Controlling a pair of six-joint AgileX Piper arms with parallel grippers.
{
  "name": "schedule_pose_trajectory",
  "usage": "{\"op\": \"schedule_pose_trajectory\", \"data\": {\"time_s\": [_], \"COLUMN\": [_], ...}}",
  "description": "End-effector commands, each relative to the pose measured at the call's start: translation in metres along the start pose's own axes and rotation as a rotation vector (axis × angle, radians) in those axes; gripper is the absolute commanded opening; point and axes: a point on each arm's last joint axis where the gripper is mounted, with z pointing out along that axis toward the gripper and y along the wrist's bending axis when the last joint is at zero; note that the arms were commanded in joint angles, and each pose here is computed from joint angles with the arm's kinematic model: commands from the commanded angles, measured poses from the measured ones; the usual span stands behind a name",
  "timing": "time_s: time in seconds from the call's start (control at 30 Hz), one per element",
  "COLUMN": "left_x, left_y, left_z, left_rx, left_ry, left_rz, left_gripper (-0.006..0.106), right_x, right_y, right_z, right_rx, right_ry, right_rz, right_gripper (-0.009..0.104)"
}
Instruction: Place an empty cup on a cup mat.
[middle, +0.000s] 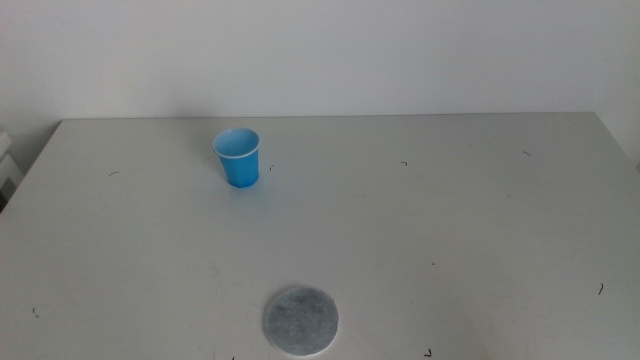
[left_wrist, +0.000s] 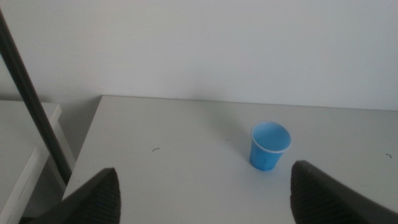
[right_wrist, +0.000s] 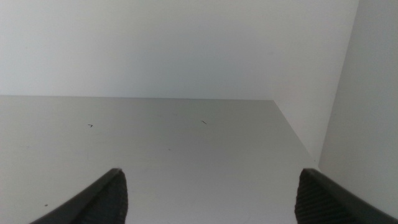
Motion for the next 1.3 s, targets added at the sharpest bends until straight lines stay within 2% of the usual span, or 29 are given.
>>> {"op": "schedule_pose_trajectory", "data": {"time_s": [0.0,0.3,0.6,0.7,0.8,0.97,1.27], "left_x": [-0.038,-0.118,-0.151,-0.149,-0.142,-0.125,-0.065], "left_y": [-0.005,-0.019,-0.032,-0.034,-0.038,-0.037,-0.05], "left_z": [0.006,0.057,0.128,0.151,0.173,0.213,0.297], "left_rx": [0.007,0.023,0.091,0.101,0.133,0.133,0.152], "left_ry": [-0.048,0.052,0.19,0.225,0.24,0.305,0.508], "left_rz": [0.015,0.093,0.163,0.135,0.039,0.059,0.056], "left_gripper": [0.105,0.105,0.105,0.105,0.105,0.105,0.105], "right_x": [-0.011,-0.011,-0.011,-0.011,-0.011,-0.011,-0.011], "right_y": [0.0,0.0,0.0,0.0,0.0,0.0,0.0], "right_z": [-0.003,-0.003,-0.003,-0.003,-0.003,-0.003,-0.003], "right_rx": [-0.002,-0.002,-0.002,-0.002,-0.002,-0.002,-0.002], "right_ry": [-0.108,-0.108,-0.108,-0.108,-0.108,-0.108,-0.108], "right_rz": [-0.019,-0.019,-0.019,-0.019,-0.019,-0.019,-0.019], "right_gripper": [0.094,0.094,0.094,0.094,0.094,0.094,0.094]}}
